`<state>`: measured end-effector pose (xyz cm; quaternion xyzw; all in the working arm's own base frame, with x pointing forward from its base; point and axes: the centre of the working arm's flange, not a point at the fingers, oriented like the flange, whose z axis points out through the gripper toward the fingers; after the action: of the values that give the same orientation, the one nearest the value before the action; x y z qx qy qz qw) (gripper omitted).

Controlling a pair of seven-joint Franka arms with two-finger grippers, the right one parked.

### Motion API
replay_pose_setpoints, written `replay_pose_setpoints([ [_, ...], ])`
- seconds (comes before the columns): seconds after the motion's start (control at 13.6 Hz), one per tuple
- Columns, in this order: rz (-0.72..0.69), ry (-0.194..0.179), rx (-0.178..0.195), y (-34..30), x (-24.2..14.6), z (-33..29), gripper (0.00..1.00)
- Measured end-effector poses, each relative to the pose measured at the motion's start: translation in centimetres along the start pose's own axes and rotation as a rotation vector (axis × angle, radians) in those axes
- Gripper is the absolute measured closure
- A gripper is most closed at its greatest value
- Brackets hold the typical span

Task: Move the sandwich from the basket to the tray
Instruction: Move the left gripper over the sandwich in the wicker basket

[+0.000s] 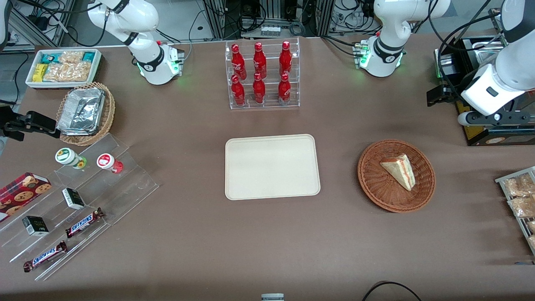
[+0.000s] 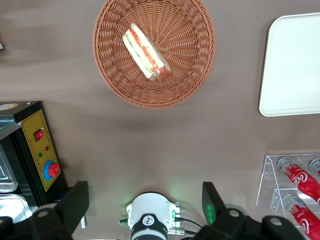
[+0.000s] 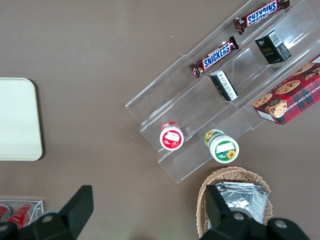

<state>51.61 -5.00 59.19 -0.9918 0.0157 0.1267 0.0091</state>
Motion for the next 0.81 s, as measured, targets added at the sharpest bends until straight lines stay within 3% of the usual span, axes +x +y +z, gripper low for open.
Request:
replay_pose_setpoints([
  [0.44,0.015,0.032,0.021,-0.2,0.8,0.8,0.0],
  [0.81,0.018,0.03,0.029,-0.1,3.5,7.5,0.0],
])
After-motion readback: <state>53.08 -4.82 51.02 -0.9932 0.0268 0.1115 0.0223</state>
